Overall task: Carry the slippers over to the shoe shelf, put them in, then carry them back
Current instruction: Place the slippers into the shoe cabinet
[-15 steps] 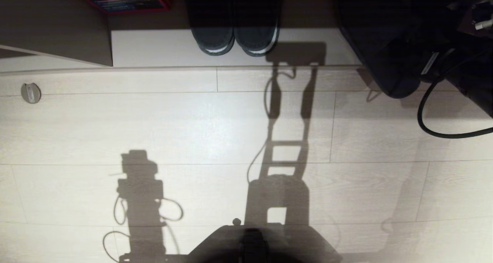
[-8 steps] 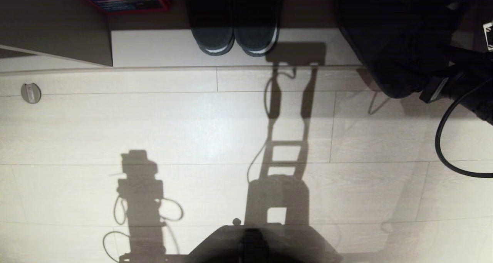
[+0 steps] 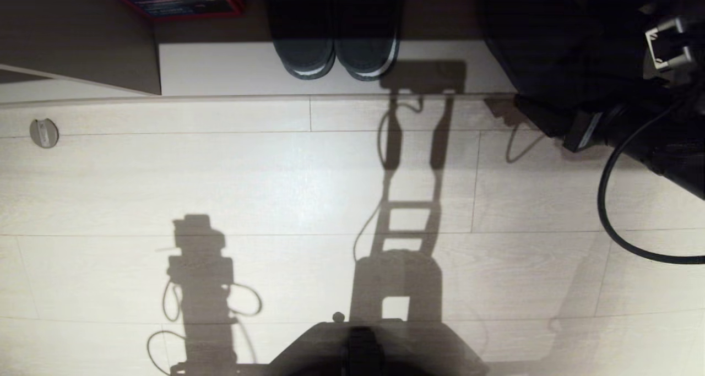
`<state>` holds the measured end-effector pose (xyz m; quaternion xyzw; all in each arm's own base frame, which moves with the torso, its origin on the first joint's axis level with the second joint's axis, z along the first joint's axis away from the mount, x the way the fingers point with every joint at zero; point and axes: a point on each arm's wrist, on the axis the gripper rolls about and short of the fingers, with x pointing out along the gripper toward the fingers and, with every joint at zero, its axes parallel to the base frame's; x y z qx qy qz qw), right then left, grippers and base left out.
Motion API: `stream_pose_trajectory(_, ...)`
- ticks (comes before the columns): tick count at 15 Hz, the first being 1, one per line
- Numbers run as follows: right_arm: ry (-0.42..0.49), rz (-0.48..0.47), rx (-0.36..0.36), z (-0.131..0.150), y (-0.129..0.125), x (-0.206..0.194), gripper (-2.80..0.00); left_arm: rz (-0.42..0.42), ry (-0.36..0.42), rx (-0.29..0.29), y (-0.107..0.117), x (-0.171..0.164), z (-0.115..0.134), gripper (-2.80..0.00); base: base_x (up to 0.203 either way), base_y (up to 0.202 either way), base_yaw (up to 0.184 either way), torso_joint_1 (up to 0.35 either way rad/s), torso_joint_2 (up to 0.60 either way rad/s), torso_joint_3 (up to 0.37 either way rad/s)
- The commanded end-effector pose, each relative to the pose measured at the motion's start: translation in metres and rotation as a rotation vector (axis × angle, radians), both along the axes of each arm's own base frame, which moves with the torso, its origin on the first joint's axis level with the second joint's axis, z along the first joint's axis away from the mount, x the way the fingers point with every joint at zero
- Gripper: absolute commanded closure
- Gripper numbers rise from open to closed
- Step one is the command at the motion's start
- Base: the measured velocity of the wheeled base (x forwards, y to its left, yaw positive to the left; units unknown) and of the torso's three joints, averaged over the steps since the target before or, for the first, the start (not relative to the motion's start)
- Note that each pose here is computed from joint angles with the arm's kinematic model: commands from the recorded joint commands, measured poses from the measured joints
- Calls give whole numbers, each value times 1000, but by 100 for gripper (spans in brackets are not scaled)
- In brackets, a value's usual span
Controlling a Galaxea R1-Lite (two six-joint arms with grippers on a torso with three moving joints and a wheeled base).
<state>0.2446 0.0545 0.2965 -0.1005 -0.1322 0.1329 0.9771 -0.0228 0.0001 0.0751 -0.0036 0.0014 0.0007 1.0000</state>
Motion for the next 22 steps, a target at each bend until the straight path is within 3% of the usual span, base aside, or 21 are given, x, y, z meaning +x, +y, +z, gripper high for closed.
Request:
stream_pose_trajectory(1,1,23,9,1,21,17,-280,2,0,0,0,0,0,0,0,0,0,0,0,0)
stream_pose_trajectory(4,-33,31,49,16,42,34,-280,0,0,0,0,0,0,0,0,0,0,0,0,0)
stream_pose_trajectory(5,-31,33,52,16,43,35,0,0,0,0,0,0,0,0,0,0,0,0,0,0)
stream_pose_trajectory(12,18,64,51,20,42,28,0,0,0,0,0,0,0,0,0,0,0,0,0,0)
stream_pose_trajectory(22,-60,-41,35,39,20,53,0,0,0,1,0,0,0,0,0,0,0,0,0,0)
